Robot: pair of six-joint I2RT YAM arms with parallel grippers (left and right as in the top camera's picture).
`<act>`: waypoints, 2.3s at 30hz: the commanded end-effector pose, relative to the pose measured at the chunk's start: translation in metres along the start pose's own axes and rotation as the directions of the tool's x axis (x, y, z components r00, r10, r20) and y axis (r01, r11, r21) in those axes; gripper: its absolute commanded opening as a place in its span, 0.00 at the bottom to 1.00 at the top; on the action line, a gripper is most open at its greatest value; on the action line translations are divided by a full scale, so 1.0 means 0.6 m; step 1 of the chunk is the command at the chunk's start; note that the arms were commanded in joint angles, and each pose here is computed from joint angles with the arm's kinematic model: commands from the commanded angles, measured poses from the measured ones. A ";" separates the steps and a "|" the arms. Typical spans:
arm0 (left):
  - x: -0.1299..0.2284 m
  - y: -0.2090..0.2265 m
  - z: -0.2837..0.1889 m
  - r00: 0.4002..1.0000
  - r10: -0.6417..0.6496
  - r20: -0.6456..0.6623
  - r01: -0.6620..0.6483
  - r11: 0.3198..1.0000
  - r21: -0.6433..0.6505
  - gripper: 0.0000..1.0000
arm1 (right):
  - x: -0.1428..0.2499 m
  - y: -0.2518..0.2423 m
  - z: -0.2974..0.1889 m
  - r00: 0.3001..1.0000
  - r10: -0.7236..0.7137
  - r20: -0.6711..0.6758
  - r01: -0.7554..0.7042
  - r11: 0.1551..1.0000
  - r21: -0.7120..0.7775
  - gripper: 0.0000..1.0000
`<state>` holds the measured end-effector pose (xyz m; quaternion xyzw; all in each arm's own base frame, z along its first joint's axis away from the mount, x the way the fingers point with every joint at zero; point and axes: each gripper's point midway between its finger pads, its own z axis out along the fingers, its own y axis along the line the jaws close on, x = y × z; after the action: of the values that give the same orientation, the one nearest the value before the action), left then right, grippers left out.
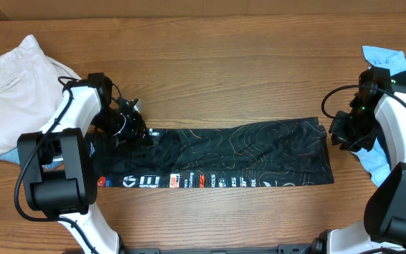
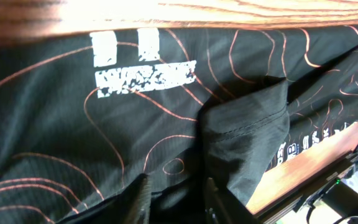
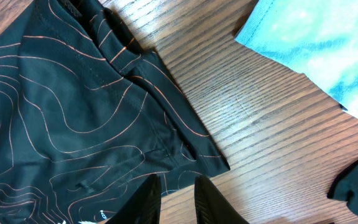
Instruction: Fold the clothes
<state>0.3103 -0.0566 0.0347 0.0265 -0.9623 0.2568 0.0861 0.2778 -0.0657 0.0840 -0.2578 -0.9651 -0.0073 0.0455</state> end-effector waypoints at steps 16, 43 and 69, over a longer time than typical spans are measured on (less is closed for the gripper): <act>-0.006 -0.106 -0.034 0.965 0.237 0.109 -0.237 0.971 -0.011 0.46 | 0.001 -0.001 -0.009 1.000 0.008 0.019 -0.007 1.000 -0.012 0.22; -0.016 -0.196 0.031 0.848 0.529 0.032 -0.530 0.846 0.052 0.04 | 0.003 -0.001 -0.009 1.000 0.008 0.015 -0.008 1.000 -0.010 0.22; -0.004 -0.243 0.040 0.719 0.695 -0.004 -0.695 0.719 0.011 0.49 | 0.001 -0.001 -0.009 1.000 0.008 0.018 -0.008 1.000 -0.011 0.22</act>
<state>0.3222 -0.1965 0.0910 -0.3375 -0.8926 0.2983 -0.0200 0.2773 -0.0656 0.0839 -0.2580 -0.9650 -0.0073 0.0464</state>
